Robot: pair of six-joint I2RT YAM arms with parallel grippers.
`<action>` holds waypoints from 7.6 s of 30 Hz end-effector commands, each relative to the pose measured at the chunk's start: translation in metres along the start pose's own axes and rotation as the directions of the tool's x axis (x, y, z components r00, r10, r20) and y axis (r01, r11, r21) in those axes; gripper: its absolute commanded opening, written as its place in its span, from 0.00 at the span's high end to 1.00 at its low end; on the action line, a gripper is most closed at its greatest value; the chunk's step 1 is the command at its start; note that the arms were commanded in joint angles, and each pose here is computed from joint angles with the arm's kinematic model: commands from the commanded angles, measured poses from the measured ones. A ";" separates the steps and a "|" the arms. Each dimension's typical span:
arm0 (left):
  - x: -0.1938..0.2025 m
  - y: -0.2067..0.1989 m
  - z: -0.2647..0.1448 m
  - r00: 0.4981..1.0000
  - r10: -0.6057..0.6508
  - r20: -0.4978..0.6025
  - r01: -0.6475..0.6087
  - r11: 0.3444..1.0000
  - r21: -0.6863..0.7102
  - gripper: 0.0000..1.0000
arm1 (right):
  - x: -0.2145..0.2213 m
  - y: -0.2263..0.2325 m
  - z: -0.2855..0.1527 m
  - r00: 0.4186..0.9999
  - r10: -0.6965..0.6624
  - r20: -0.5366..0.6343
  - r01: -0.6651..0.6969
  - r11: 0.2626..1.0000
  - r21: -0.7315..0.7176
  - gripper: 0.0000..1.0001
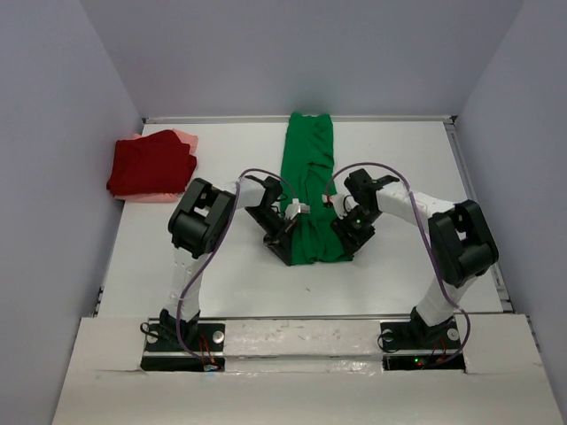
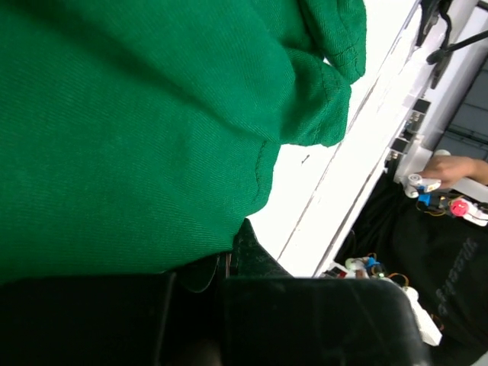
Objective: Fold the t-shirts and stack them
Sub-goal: Fold the tshirt
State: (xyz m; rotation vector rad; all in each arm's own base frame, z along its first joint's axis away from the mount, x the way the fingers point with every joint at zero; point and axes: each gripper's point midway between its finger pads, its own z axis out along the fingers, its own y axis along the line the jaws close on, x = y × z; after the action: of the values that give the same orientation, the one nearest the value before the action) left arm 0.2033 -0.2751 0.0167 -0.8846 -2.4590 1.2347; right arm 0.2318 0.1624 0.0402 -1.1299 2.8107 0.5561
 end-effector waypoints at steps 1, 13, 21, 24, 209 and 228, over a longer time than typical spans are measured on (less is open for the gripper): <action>-0.009 0.041 -0.004 0.991 0.136 0.002 -0.132 0.967 -0.216 1.00 | -0.003 0.006 0.003 1.000 -0.029 -0.001 0.029 0.998 -0.048 0.48; -0.013 0.029 -0.018 0.982 0.186 0.038 -0.170 0.953 -0.252 1.00 | 0.005 0.001 0.028 0.998 -0.019 -0.053 0.014 0.996 -0.083 0.61; -0.018 0.020 -0.027 0.974 0.221 0.057 -0.199 0.943 -0.265 1.00 | 0.004 -0.003 0.023 0.999 -0.016 -0.050 0.014 0.999 -0.044 1.00; -0.022 0.010 -0.033 0.966 0.249 0.073 -0.223 0.941 -0.255 1.00 | 0.001 -0.001 0.011 0.999 -0.026 -0.036 0.024 0.999 -0.033 1.00; 0.072 0.055 -0.358 0.661 0.465 0.588 0.389 0.459 -0.799 0.26 | -0.319 -0.143 -0.034 0.806 -0.584 0.092 0.330 0.573 0.750 0.00; 0.071 0.042 -0.360 0.626 0.503 0.596 0.377 0.474 -0.796 0.26 | -0.368 -0.148 -0.206 0.716 -0.679 0.163 -0.079 0.153 0.985 0.00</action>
State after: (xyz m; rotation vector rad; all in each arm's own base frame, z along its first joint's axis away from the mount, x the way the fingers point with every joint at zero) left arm 0.3349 0.0192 0.1864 -0.6145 -3.9556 0.0835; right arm 0.6220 0.2378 0.1610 -1.0495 1.6774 -0.7466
